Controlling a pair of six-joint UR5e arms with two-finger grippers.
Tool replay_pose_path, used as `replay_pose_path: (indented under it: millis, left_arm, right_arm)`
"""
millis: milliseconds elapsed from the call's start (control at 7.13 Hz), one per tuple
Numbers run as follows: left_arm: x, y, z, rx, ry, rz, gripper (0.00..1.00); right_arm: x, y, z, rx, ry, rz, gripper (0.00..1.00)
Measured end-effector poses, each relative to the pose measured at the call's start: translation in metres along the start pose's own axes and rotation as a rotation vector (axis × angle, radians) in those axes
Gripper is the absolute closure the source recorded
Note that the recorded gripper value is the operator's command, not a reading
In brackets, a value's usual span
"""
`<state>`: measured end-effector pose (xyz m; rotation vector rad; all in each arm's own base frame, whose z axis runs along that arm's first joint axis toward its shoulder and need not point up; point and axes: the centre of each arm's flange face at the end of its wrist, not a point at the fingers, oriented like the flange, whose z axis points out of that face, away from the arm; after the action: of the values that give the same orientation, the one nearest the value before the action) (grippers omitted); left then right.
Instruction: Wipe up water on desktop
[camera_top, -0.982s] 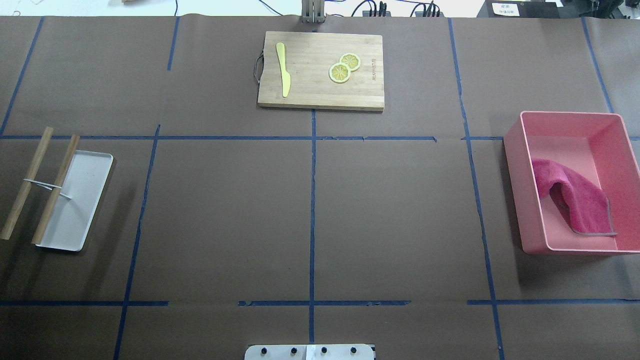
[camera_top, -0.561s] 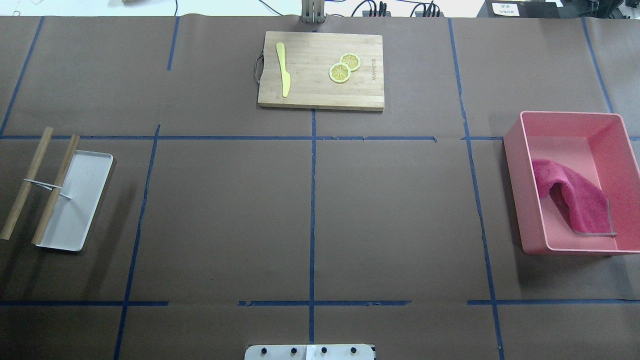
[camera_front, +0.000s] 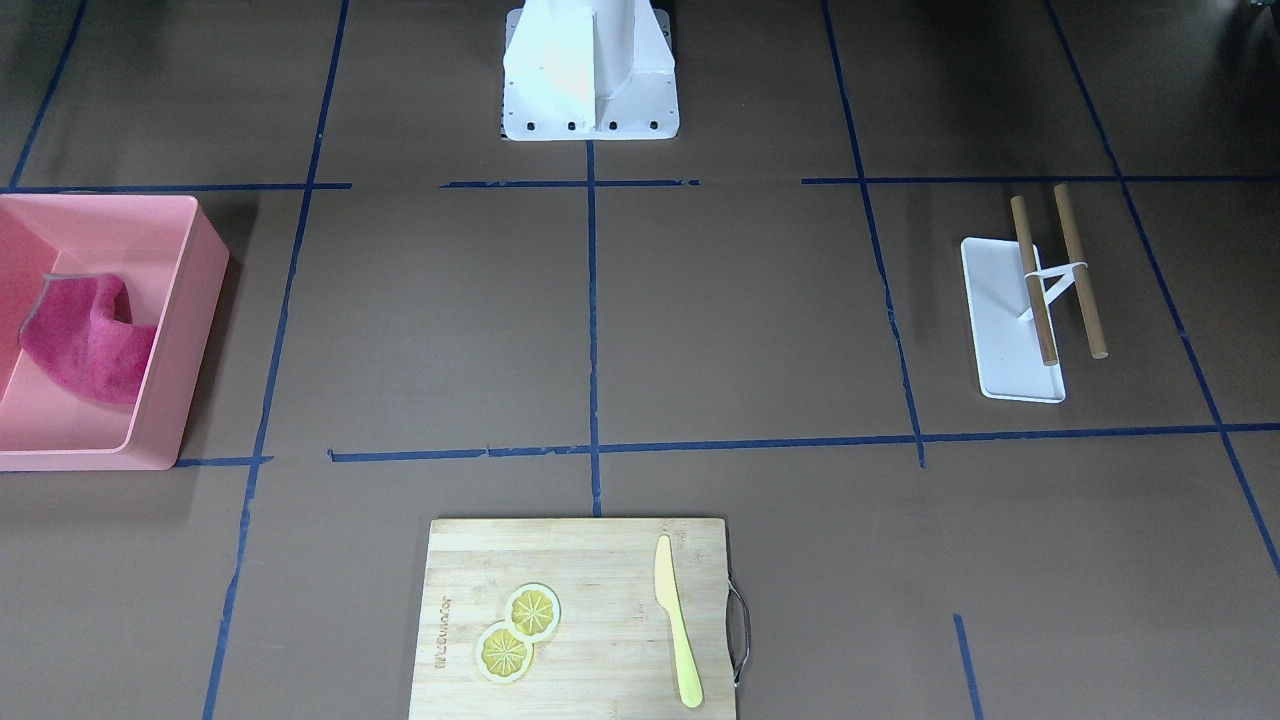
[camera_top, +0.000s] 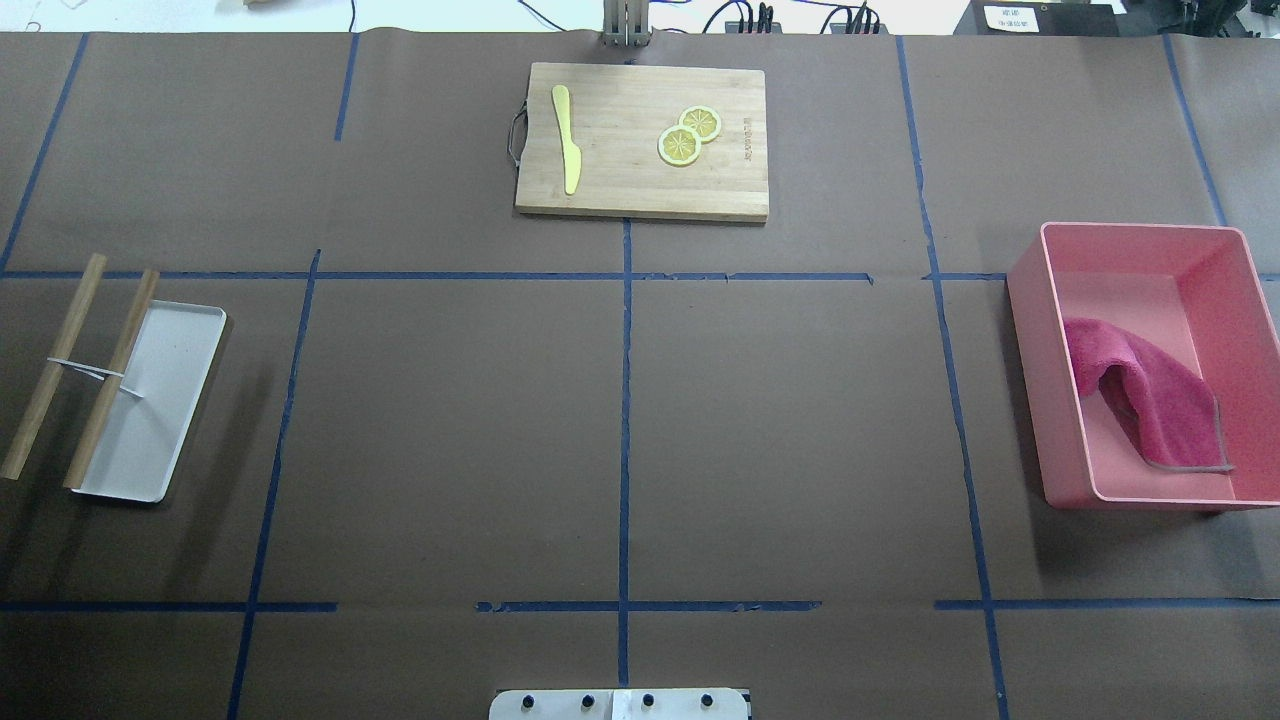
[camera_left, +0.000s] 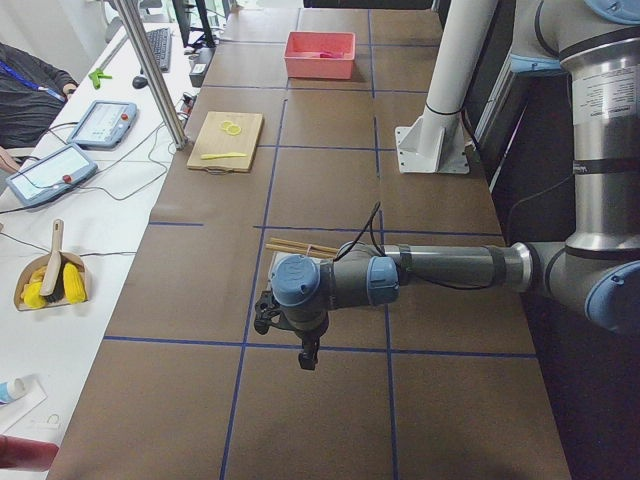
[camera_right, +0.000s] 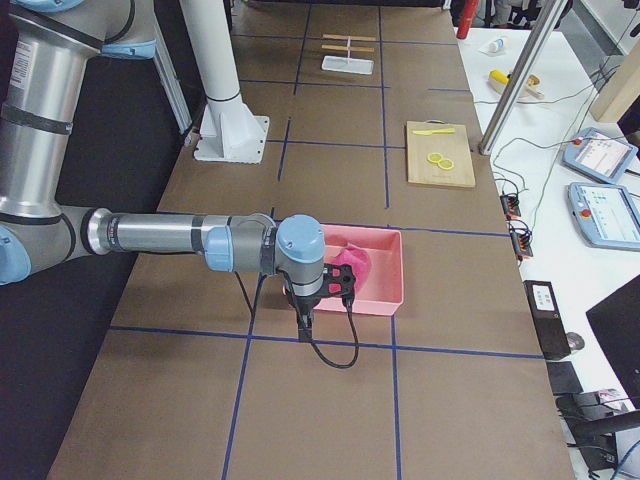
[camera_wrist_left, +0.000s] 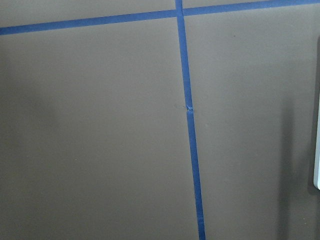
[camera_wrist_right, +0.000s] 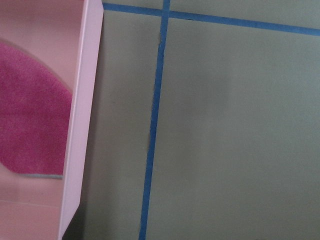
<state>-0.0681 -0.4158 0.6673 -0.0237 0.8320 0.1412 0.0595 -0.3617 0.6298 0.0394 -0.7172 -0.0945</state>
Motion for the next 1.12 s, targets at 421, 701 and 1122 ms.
replay_pose_path:
  millis: [421, 701, 1122]
  left_arm:
    - [0.0053, -0.0047, -0.0061, 0.009, -0.017, 0.019, 0.00]
    - [0.0082, -0.0071, -0.0084, 0.014, -0.019, 0.027, 0.00]
    - [0.0091, -0.0078, -0.0086, 0.014, -0.020, 0.030, 0.00]
  right_arm:
    - [-0.0012, 0.0006, 0.0021, -0.006, -0.001, -0.005, 0.00]
    - [-0.0020, 0.0004, 0.0033, -0.008, -0.001, -0.007, 0.00]
    - [-0.0026, 0.0014, 0.0047, -0.012, -0.003, -0.007, 0.00]
